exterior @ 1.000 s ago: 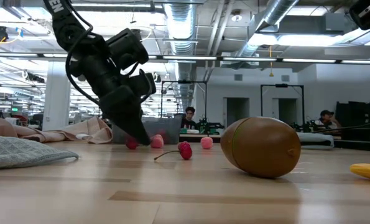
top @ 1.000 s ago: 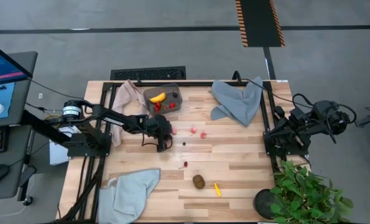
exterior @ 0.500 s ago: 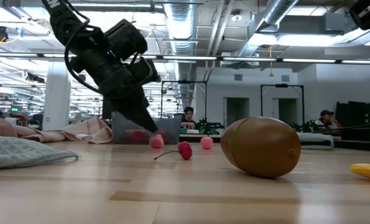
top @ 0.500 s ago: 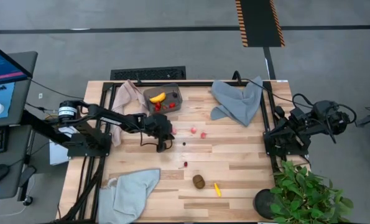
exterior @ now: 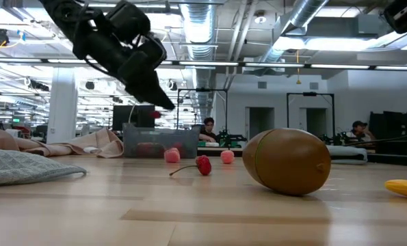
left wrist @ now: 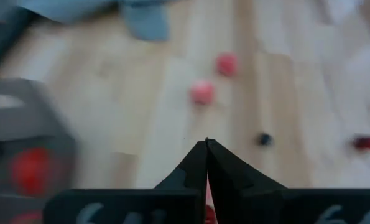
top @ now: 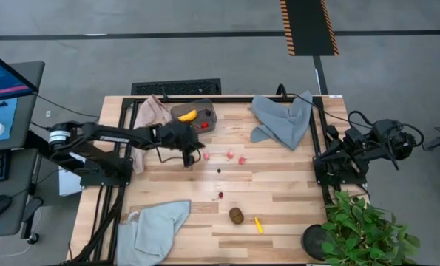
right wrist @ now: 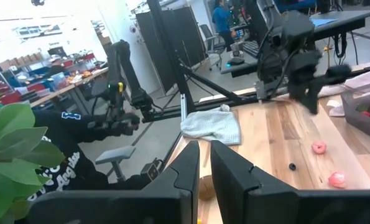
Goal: Pick and placing Produce into tupperware
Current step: Put the red cherry into the black bin
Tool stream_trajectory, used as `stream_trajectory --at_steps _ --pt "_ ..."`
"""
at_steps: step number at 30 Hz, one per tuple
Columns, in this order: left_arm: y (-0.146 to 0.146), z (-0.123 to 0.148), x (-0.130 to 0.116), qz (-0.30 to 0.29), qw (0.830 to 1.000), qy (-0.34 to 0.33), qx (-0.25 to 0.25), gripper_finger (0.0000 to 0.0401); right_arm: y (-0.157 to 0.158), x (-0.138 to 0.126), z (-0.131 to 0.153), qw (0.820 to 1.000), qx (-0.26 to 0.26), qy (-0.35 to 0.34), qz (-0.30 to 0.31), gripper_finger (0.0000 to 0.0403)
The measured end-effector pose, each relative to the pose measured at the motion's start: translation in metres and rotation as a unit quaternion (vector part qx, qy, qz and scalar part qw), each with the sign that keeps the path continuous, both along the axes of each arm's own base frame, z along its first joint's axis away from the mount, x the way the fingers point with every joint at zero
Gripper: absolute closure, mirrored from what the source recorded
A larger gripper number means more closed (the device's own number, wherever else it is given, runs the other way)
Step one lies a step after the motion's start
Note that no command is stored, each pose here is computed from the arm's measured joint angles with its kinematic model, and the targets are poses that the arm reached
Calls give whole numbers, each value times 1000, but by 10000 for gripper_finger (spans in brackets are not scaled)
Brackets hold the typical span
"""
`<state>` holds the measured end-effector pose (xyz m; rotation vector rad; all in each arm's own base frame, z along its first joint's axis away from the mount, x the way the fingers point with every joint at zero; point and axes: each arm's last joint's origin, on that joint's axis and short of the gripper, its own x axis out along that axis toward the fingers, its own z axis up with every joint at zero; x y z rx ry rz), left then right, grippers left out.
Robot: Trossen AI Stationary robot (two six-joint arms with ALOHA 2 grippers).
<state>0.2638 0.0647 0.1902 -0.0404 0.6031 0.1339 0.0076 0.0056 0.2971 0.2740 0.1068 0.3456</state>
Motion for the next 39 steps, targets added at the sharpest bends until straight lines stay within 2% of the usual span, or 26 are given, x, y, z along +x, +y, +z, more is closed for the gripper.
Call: stream_trajectory --at_steps 5,9,13,16,17,26,29,34,39 --pt "23 18 -13 80 995 -27 54 401 0 0 0 1000 0 2 0 339" --pt "44 21 -23 134 988 -24 73 401 0 0 0 1000 -1 2 0 339" --pt "63 20 -33 188 980 -16 69 401 0 0 -1 1000 -1 4 0 339" --pt "76 20 -41 266 963 -26 43 401 0 0 -1 1000 -1 4 0 339" --pt "78 20 -43 275 960 -27 39 400 0 0 -1 1000 -1 3 0 339" --pt "83 19 -46 274 961 -32 12 354 0 0 -1 1000 -1 4 0 339" --pt "79 19 -43 250 967 -41 -12 340 0 0 -1 1000 -1 4 0 339" --pt "53 18 -29 170 979 -53 -95 328 0 0 -1 1000 -1 4 0 339" --pt "11 15 -15 131 986 -26 -96 327 0 0 -1 1000 -1 4 0 339"
